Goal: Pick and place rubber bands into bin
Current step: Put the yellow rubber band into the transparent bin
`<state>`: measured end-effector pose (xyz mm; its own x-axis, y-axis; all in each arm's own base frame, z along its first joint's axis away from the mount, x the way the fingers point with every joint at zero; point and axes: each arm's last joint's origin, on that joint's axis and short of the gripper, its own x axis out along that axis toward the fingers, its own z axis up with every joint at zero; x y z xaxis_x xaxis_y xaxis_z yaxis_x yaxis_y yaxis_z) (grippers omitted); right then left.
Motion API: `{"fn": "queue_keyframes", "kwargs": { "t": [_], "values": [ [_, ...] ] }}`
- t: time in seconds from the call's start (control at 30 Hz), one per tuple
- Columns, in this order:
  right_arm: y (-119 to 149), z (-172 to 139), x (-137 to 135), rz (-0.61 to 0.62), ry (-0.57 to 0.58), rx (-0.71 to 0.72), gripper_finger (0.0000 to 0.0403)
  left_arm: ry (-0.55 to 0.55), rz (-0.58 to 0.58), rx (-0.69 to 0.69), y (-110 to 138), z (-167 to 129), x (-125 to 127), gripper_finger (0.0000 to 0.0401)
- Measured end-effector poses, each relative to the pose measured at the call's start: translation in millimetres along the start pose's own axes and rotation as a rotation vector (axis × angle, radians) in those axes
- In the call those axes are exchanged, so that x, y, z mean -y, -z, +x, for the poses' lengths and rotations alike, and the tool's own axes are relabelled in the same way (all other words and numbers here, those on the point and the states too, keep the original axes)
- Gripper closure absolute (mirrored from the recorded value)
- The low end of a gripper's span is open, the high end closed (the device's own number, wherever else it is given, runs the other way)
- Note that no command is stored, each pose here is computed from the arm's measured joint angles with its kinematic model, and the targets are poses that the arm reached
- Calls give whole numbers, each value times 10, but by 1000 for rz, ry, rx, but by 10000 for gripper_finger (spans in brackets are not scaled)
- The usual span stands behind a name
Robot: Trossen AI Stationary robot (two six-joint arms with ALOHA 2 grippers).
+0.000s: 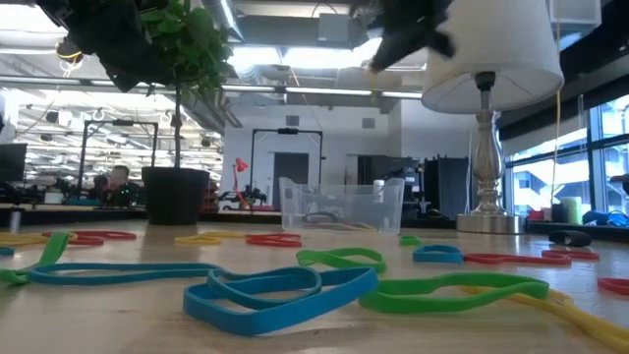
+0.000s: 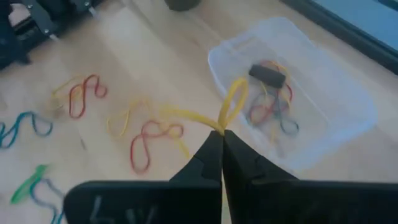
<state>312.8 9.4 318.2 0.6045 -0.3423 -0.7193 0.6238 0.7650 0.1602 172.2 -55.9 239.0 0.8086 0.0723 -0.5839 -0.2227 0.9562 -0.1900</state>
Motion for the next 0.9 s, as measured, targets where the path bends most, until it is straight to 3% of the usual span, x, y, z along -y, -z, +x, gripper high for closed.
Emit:
{"fn": "queue_keyframes", "kwargs": {
  "t": [0.33, 0.57, 0.77, 0.9],
  "values": [
    [-226, 977, 554, 1, 71, -219, 403, 0, -1, -1, 0, 1, 0, 395],
    [-331, 1490, 788, -84, 171, -390, 403, 0, 0, -1, 0, 0, 0, 397],
    [-346, 1682, 896, -103, 229, -505, 378, 0, -1, -1, 1, 1, 0, 393],
    [-348, 1685, 911, -101, 241, -507, 347, 0, -1, -1, 0, 1, 0, 393]
  ]
}}
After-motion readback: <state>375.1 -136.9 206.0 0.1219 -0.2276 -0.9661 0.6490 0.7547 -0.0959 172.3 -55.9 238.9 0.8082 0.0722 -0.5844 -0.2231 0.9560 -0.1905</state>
